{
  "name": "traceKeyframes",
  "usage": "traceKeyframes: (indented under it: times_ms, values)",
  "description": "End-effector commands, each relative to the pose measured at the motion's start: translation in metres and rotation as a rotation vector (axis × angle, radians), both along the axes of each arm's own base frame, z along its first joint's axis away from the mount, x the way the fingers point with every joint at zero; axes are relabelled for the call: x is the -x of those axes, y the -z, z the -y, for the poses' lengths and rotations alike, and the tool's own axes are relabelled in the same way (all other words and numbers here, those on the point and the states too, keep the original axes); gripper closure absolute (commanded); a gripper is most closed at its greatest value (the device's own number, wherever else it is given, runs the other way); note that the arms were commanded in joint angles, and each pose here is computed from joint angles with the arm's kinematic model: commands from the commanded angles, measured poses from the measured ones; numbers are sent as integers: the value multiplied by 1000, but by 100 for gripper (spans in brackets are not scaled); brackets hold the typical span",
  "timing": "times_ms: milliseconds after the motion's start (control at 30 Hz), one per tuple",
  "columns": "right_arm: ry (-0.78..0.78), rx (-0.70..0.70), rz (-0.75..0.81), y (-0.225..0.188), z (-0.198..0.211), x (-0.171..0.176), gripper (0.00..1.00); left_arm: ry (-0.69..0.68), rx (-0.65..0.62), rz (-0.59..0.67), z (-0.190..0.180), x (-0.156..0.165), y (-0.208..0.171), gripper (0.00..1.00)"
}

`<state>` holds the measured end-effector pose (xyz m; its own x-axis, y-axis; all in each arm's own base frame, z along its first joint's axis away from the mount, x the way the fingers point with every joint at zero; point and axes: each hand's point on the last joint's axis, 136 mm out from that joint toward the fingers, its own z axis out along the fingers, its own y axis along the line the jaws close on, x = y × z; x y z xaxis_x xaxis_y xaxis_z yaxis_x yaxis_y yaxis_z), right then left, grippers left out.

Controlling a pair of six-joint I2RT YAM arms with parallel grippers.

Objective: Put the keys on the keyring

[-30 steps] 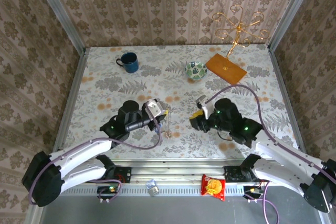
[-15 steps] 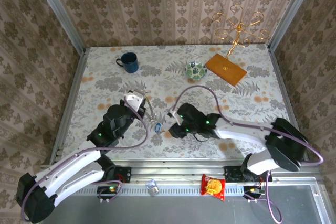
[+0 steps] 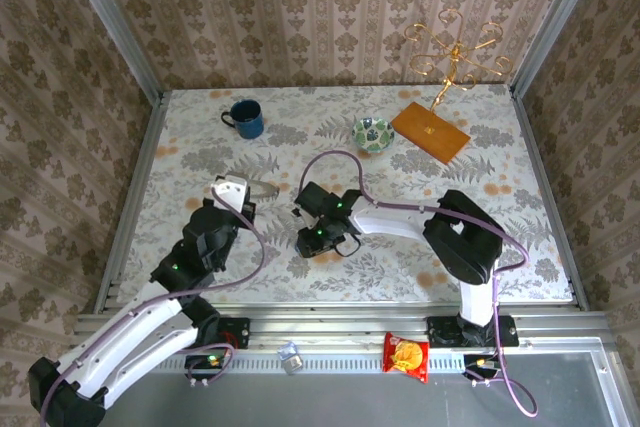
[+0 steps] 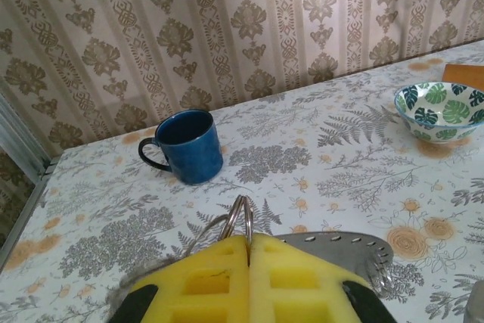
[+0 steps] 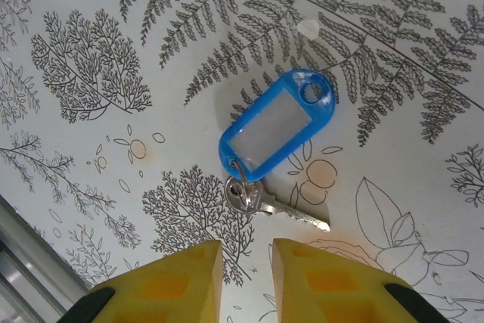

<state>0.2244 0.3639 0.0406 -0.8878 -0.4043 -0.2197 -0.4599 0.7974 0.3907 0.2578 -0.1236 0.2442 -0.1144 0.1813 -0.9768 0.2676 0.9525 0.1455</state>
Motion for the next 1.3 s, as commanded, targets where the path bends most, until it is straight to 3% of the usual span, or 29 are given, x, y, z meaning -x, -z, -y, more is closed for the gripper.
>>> traceKeyframes:
  times_ms: [0, 467, 967, 1100, 1267]
  values:
    - [24, -18, -82, 1, -5, 2, 74, -42, 20, 2, -10, 0, 2, 100]
    - [14, -18, -114, 16, -21, -5, 76, -36, 14, -13, -9, 1, 5, 100]
    - [8, -29, -108, 7, -24, -6, 98, -27, 11, -14, -8, 2, 4, 100]
    - [-6, -6, -79, -2, -15, -6, 100, -24, 7, -16, -8, 2, 5, 100]
    - [-22, 95, -21, -9, 30, 5, 100, 13, -22, -21, -2, 3, 7, 100]
